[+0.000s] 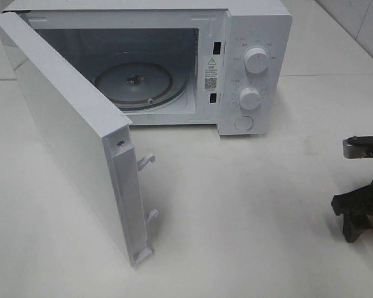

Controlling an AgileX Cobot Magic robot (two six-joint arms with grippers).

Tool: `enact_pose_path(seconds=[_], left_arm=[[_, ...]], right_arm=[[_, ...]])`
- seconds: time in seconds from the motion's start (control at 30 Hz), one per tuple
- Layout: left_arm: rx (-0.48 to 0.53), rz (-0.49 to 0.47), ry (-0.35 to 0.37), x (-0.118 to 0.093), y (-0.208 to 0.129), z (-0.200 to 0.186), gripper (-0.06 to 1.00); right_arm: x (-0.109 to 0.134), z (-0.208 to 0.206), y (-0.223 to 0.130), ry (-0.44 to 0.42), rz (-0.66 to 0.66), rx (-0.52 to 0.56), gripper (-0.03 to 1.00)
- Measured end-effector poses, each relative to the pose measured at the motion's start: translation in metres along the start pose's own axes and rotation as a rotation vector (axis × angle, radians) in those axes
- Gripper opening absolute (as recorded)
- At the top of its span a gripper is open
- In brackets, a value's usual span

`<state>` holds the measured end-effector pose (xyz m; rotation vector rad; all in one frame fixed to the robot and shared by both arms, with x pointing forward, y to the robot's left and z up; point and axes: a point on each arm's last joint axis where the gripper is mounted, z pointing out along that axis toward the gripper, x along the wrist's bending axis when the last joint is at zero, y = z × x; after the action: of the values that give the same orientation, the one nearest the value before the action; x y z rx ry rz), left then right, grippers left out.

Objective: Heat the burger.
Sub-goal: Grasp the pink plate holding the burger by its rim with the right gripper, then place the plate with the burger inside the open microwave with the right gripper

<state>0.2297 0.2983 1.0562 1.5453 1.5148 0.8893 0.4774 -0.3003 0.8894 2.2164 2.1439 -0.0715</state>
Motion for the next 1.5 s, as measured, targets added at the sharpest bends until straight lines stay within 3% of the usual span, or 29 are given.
enact_pose_path(seconds=[0.13, 0.2, 0.23, 0.27, 0.33, 0.37, 0.4, 0.43, 0.53, 1.37, 1.5], left_arm=[[0.0, 0.0, 0.0, 0.0, 0.0, 0.0, 0.99], [0.0, 0.0, 0.0, 0.0, 0.0, 0.0, 0.99], [0.0, 0.0, 0.0, 0.0, 0.0, 0.0, 0.99], [0.0, 0.0, 0.0, 0.0, 0.0, 0.0, 0.99], [0.0, 0.0, 0.0, 0.0, 0.0, 0.0, 0.99], [0.0, 0.0, 0.0, 0.0, 0.0, 0.0, 0.99], [0.0, 0.0, 0.0, 0.0, 0.0, 0.0, 0.99], [0.0, 0.0, 0.0, 0.0, 0.0, 0.0, 0.99], [0.0, 0.0, 0.0, 0.0, 0.0, 0.0, 0.99], [0.0, 0.0, 0.0, 0.0, 0.0, 0.0, 0.99], [0.0, 0.0, 0.0, 0.0, 0.0, 0.0, 0.99]], right_arm=[[0.0, 0.0, -0.0002, 0.0, 0.0, 0.002, 0.73], [-0.0002, 0.001, -0.0018, -0.002, -0.003, 0.007, 0.63], [-0.0002, 0.001, -0.0018, -0.002, -0.003, 0.007, 0.63], [-0.0006, 0.0018, -0.0029, -0.006, -0.01, 0.008, 0.52], [-0.001, 0.0019, -0.0031, -0.009, -0.011, 0.009, 0.47], [-0.0013, 0.0018, -0.0033, -0.014, -0.02, 0.008, 0.32], [-0.0013, 0.0018, -0.0033, -0.014, -0.02, 0.008, 0.32], [-0.0017, 0.0007, -0.0035, -0.015, -0.017, 0.006, 0.18], [-0.0016, -0.001, -0.0036, -0.012, -0.007, 0.0, 0.1], [-0.0015, -0.0014, -0.0035, -0.011, 0.004, -0.003, 0.1], [0.004, -0.0069, -0.0041, -0.013, -0.026, -0.026, 0.06]])
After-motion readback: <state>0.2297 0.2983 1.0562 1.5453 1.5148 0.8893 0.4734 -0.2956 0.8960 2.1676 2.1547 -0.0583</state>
